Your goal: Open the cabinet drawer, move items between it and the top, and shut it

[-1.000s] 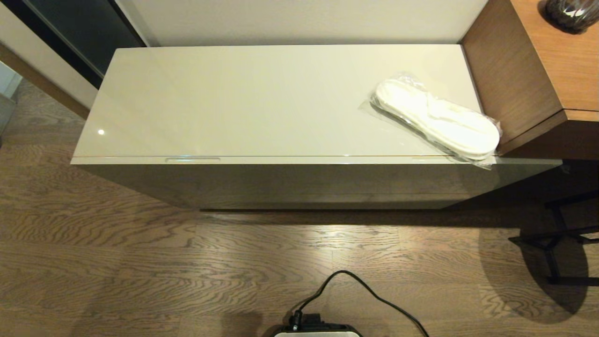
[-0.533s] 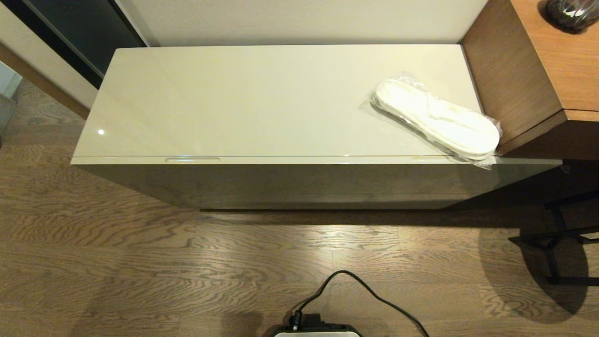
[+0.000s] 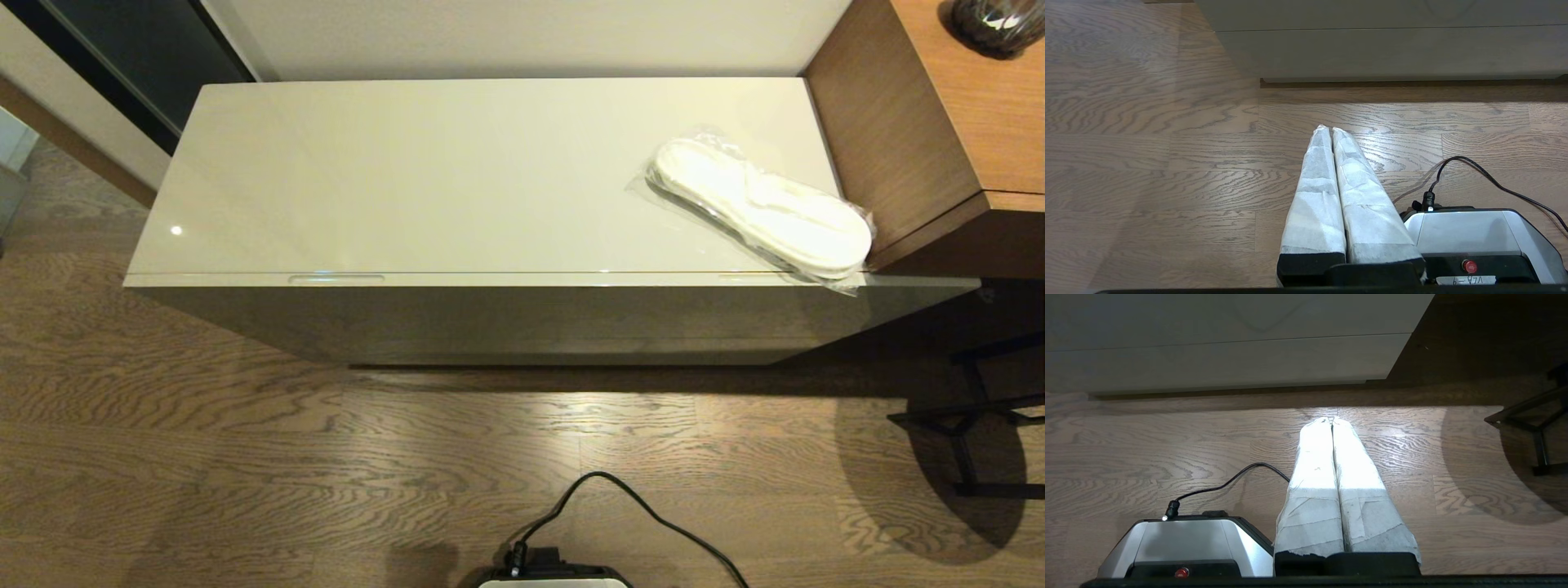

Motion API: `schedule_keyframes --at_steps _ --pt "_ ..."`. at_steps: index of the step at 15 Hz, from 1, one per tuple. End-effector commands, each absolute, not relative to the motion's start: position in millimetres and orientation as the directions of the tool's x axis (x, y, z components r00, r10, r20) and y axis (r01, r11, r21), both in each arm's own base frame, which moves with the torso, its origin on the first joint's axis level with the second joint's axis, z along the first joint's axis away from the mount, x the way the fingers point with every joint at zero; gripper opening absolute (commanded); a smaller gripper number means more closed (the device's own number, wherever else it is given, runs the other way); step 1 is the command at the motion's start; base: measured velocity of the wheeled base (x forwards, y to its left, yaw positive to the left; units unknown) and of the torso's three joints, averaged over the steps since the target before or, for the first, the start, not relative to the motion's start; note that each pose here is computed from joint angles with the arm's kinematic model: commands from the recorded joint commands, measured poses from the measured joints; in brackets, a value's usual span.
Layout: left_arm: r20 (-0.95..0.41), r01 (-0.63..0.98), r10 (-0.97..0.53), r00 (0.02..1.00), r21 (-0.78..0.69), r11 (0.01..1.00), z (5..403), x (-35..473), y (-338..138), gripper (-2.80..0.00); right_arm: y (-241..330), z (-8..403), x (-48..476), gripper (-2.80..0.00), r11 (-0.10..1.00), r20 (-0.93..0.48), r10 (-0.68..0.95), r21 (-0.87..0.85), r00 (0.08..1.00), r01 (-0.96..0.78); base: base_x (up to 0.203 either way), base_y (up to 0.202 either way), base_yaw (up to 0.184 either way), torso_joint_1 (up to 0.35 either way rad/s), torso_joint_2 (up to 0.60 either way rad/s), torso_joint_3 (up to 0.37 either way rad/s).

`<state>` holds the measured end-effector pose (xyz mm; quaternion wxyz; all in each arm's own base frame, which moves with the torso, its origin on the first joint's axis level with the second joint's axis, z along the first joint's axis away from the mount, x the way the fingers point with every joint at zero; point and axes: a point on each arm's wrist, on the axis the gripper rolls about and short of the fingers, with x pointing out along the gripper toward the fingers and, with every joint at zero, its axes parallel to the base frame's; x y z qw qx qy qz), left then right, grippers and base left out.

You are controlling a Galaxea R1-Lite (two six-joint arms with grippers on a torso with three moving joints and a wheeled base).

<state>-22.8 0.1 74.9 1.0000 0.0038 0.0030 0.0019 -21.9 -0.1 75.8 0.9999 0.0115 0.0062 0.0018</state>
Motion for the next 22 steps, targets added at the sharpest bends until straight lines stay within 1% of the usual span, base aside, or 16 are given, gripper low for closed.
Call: schedule_keyframes --at_steps 1,22 --pt "-0.008 -0.005 0.005 1.0 0.008 1.0 74.9 -22.7 0.1 -2.8 -0.1 74.9 -21.7 -2.8 1.0 -0.015 0.004 0.023 1.0 -0.004 0.0 0.0 0.0 0.0 0.0 0.0" --pt "-0.008 -0.005 0.005 1.0 0.008 1.0 74.9 -22.7 0.1 -2.8 -0.1 74.9 -21.7 -2.8 1.0 -0.015 0.003 0.023 1.0 -0.003 0.0 0.0 0.0 0.0 0.0 0.0"
